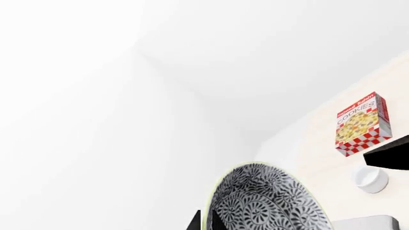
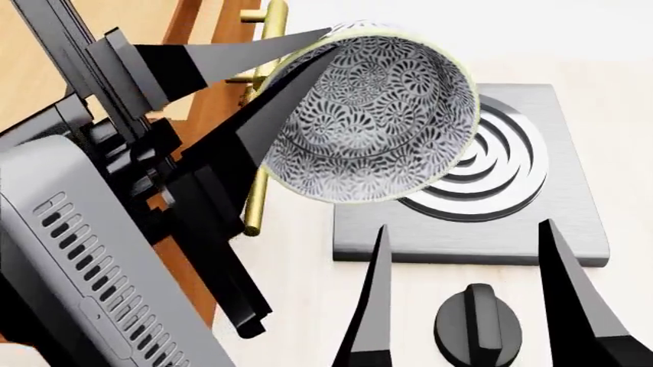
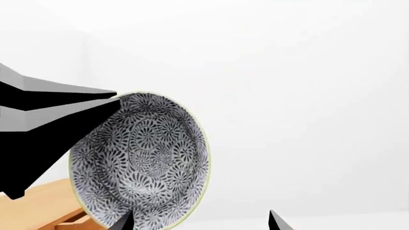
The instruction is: Pick the akita bowl on the wooden cabinet and place it on the plate.
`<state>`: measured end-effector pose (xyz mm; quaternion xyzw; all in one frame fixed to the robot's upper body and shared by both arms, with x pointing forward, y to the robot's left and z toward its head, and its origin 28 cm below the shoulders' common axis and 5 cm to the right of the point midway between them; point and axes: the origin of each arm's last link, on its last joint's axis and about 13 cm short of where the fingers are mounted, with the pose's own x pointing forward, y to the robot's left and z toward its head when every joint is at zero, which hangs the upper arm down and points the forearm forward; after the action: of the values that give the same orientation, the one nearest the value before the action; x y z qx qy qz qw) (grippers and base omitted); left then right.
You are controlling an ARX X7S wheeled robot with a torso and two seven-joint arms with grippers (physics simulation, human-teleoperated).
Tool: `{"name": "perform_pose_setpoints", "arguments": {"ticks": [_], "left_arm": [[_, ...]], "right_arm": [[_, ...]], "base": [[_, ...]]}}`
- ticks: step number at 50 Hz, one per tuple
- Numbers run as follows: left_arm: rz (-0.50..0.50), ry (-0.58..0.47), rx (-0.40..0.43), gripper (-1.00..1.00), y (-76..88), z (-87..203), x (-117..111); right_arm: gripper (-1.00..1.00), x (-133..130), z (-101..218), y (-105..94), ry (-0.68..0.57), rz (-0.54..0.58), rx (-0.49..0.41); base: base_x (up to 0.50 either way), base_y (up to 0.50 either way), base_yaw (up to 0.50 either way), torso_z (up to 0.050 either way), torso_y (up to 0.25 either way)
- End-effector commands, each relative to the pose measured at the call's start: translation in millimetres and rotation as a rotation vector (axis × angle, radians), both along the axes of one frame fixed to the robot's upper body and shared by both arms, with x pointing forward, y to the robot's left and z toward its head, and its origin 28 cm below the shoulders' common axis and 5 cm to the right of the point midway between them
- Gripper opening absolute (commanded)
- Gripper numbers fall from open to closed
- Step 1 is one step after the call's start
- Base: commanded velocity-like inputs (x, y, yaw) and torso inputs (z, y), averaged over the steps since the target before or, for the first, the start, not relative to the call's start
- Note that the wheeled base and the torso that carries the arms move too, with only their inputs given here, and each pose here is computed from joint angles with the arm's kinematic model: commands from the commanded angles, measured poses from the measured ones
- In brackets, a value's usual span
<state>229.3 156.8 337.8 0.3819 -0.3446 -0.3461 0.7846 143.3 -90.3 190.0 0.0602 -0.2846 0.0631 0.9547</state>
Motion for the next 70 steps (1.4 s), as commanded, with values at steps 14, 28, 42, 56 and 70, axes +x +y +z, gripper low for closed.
{"name": "perform_pose_setpoints", "arguments": {"ticks": [14, 28, 42, 56, 70], "left_arm": [[-0.099, -0.022, 0.023, -1.00, -8.2, -10.1, -16.3], [-0.098, -0.016, 0.018, -1.00, -4.2, -14.1, -19.5], [-0.089, -0.029, 0.001, -1.00, 1.2, -10.0, -25.1], [-0.098, -0.023, -0.001, -1.00, 1.5, -14.2, -27.7], [-0.100, -0.020, -0.008, -1.00, 2.6, -16.3, -28.8]], "right_arm": [[1.00, 1.4, 2.2, -0.9, -0.027, -0.011, -0.002], [1.00, 0.8, 2.0, -1.7, -0.027, -0.014, 0.000], [1.00, 3.9, -1.0, -1.8, -0.015, -0.015, 0.002], [1.00, 3.5, 0.1, -2.2, -0.016, -0.018, 0.001], [1.00, 3.7, -0.1, -2.0, -0.016, -0.017, 0.001]], "base": [[0.00, 0.00, 0.00, 0.000, 0.000], [0.00, 0.00, 0.00, 0.001, 0.001], [0.00, 0.00, 0.00, 0.000, 0.000], [0.00, 0.00, 0.00, 0.000, 0.001], [0.00, 0.00, 0.00, 0.000, 0.000]]}}
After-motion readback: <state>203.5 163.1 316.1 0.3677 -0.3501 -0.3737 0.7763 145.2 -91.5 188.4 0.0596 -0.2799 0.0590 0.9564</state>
